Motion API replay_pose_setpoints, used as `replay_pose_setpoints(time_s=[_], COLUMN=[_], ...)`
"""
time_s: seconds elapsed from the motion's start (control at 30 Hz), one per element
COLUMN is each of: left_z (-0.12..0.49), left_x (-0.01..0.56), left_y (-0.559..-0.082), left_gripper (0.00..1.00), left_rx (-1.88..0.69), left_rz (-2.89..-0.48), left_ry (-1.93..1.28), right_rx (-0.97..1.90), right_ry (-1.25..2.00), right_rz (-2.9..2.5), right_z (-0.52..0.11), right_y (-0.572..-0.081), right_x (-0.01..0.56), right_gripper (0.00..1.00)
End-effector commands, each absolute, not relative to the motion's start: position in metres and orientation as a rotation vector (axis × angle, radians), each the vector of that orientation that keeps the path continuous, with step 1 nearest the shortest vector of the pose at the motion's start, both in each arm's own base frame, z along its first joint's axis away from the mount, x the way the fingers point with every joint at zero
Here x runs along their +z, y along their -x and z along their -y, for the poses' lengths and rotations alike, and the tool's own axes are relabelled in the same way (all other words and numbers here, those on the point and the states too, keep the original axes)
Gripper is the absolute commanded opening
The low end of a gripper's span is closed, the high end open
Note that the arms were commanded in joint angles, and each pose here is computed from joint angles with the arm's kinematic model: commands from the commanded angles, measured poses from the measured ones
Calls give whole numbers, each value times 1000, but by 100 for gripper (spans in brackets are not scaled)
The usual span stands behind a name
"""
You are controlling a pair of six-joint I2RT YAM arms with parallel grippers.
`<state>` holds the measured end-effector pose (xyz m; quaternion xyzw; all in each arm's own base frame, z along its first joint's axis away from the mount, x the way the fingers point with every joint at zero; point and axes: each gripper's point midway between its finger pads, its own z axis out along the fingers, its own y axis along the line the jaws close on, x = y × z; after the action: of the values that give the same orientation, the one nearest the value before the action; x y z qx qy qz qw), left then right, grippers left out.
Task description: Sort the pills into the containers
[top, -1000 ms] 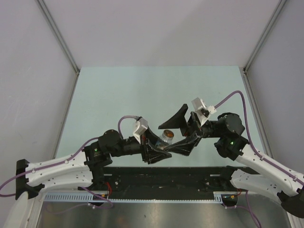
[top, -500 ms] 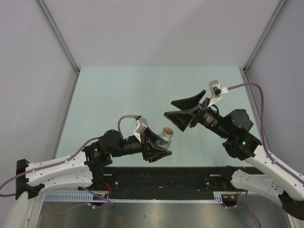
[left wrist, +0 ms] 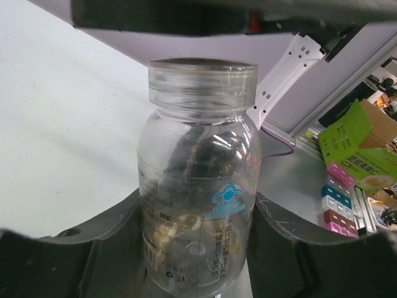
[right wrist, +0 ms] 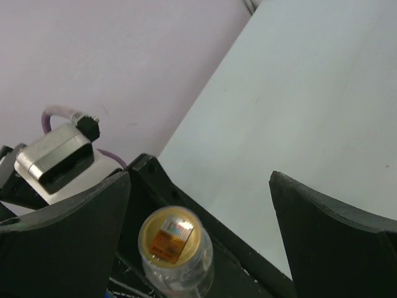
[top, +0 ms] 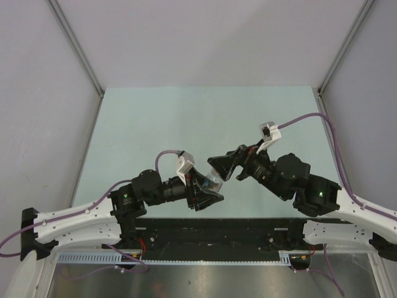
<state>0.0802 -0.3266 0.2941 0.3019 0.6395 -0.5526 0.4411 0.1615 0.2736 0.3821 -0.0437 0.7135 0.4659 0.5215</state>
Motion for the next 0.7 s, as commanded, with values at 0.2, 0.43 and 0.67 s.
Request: replay_pose_setpoints(time_s=[0.2,0.43,0.67], left_z=[322,320,320], left_x=[305,306,304], left_y=[-84,-85,-85], left_gripper=[0,0,1], left_rx=[-1382,-1372,-1374], left_rz=[-1586,-1586,-1590], left_ry=[-688,-680,-681], right_rx=[978,971,1000], right_ry=[49,73,100], right_rz=[-1707,-1718,-1712], right_z=[-282,-291,-295], right_y=[-152,-146,-140], right_x=[388,383,386], right_gripper=[88,68,38])
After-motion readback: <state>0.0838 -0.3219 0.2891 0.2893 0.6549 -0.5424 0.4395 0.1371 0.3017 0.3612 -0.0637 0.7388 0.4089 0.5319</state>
